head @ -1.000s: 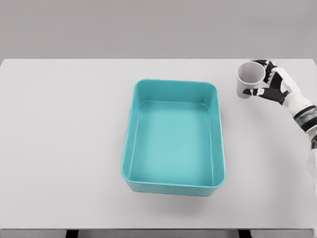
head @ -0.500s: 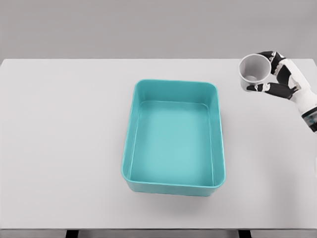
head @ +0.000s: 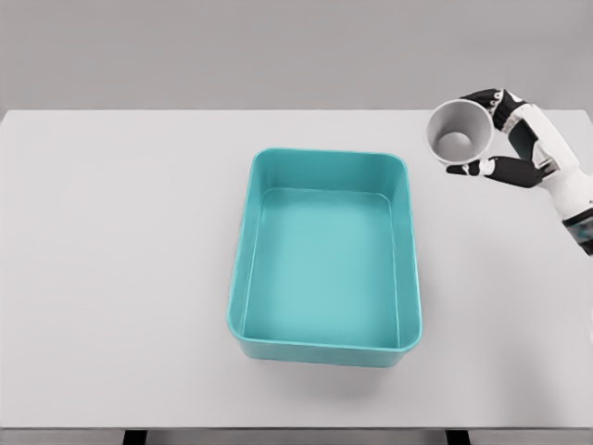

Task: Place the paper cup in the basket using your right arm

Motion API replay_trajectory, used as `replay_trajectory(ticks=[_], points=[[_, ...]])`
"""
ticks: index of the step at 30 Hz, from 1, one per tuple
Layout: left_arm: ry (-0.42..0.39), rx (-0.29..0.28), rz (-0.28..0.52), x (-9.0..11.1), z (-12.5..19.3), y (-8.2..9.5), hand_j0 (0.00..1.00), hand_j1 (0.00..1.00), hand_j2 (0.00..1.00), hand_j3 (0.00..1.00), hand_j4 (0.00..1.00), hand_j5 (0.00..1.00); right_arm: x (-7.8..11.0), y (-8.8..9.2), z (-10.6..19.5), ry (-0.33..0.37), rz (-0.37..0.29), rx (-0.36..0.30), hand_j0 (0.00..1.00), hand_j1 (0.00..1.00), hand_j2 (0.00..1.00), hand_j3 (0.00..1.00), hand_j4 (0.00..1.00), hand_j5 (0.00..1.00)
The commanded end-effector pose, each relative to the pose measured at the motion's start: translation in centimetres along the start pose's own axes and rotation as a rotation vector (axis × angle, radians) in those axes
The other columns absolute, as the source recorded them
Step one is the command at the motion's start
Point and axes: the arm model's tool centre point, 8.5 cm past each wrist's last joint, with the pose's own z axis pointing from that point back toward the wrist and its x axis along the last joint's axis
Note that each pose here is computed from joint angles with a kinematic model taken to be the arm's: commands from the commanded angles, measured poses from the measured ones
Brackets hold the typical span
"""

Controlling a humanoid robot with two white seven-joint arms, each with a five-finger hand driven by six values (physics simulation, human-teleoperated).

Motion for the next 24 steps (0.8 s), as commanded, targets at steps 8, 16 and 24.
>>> replay_trajectory(ticks=[8, 16, 24], points=[[0.000, 0.000, 0.000, 0.0, 0.0, 0.0, 1.00, 1.00, 1.00, 1.00, 1.00, 1.00, 3.5, 2.8, -1.3, -0.153, 0.070, 0.081, 0.54, 0.54, 0.54, 0.54, 0.54, 0.54], [-0.001, 0.000, 0.000, 0.0, 0.0, 0.0, 1.00, 1.00, 1.00, 1.00, 1.00, 1.00, 4.4, 5.4, -2.1, -0.246, 0.162, 0.174, 0.54, 0.54, 0.54, 0.54, 0.54, 0.54], [-0.001, 0.000, 0.000, 0.0, 0.0, 0.0, 1.00, 1.00, 1.00, 1.00, 1.00, 1.00, 4.6, 8.1, -2.7, -0.291, 0.223, 0.259, 0.54, 0.54, 0.54, 0.54, 0.54, 0.54]])
